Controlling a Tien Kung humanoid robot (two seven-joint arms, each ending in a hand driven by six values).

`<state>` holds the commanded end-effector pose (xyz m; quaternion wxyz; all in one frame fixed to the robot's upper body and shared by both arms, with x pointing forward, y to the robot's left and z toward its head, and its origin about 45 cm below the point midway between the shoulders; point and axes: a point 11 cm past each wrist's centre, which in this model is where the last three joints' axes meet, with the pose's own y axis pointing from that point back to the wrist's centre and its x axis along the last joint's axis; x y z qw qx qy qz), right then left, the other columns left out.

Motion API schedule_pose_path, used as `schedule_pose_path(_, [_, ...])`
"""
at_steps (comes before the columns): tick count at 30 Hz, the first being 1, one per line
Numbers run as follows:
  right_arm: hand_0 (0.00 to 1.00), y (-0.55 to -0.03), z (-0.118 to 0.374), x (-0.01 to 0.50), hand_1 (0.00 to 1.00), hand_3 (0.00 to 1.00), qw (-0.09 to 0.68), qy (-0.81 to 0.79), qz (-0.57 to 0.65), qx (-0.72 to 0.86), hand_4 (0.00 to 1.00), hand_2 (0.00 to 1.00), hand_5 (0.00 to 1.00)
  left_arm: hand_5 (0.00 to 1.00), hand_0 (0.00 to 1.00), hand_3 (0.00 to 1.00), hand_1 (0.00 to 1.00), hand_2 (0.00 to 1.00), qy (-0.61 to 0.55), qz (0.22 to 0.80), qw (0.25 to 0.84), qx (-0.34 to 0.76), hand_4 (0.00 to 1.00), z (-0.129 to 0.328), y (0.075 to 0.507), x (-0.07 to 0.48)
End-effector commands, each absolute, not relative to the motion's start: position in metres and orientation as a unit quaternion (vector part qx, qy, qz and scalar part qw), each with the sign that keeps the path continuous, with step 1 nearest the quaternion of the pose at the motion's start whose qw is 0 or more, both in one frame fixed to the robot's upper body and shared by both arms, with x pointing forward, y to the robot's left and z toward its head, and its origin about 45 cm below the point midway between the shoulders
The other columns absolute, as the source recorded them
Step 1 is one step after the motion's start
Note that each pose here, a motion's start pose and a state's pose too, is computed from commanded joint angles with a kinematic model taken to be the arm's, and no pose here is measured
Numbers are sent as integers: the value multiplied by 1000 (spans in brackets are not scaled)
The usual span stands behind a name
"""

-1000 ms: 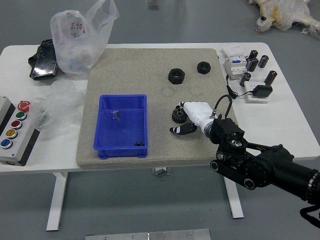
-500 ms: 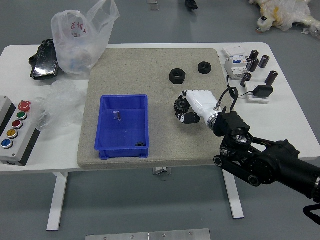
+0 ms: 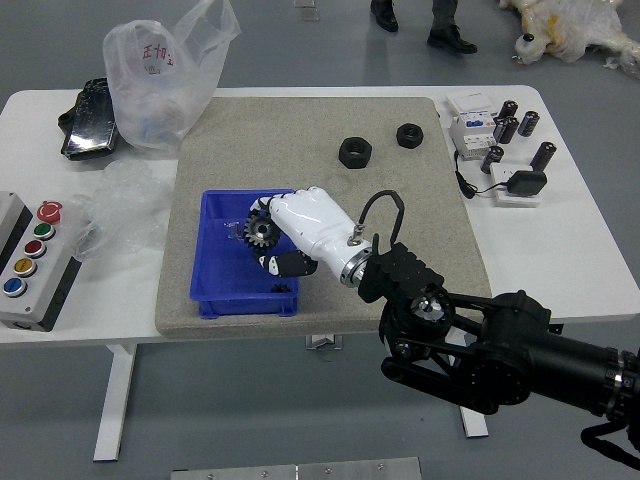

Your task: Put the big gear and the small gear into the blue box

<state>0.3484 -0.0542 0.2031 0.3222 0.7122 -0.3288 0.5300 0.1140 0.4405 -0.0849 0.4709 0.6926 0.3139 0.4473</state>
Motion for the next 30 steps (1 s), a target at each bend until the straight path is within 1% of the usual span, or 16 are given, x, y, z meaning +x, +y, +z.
schedule_pose_path(1, [506,-53,203,348,630,566,323,-327,530,713,34,631,113,998,910,921,891,881,314,447,471,693,976,-85,441,114])
schedule_pose_path(2, [641,-52,203,348,849,885,323,-326,531,713,476,896,201,998,910,920,891,880,314,447,470,693,976,-85,441,114])
schedule_pose_path(7, [641,-50,205,348,849,885,321,-328,531,712,476,896,201,998,910,920,891,880,315,446,470,694,976,-85,441,113])
schedule_pose_path(8, [662,-50,204,348,883,923,322,-328,530,713,616,934,233,998,908,920,891,879,315,446,470,694,976,-85,441,113])
schedule_pose_path(13, [662,-49,198,345,883,923,328,-321,526,716,616,934,233,998,908,920,891,879,315,445,471,694,976,-85,440,113])
schedule_pose_path(14, [659,-49,198,345,887,937,328,-321,526,716,726,940,289,998,908,918,890,879,315,445,471,694,975,-85,440,113])
schedule_pose_path(19, [659,-57,208,351,887,937,311,-352,505,724,726,940,289,998,908,918,890,879,315,445,470,694,975,-85,441,113])
schedule_pose_path(20, [639,-61,213,353,869,921,299,-368,492,730,680,920,264,998,907,919,891,878,315,445,470,694,976,-85,441,113])
schedule_pose_path(22, [639,-69,221,356,869,921,278,-393,470,740,680,920,264,998,907,919,891,878,315,445,470,694,976,-85,440,113])
schedule_pose_path(25, [639,-91,231,361,869,921,241,-437,428,753,680,920,264,998,907,919,891,878,316,446,471,693,976,-86,439,112])
schedule_pose_path(26, [615,-101,234,363,819,856,231,-453,412,756,697,858,305,998,906,916,890,879,317,446,471,693,975,-86,439,112])
schedule_pose_path(30, [615,-145,241,372,819,856,191,-514,348,761,697,858,305,998,906,916,890,879,317,446,470,692,975,-86,439,110])
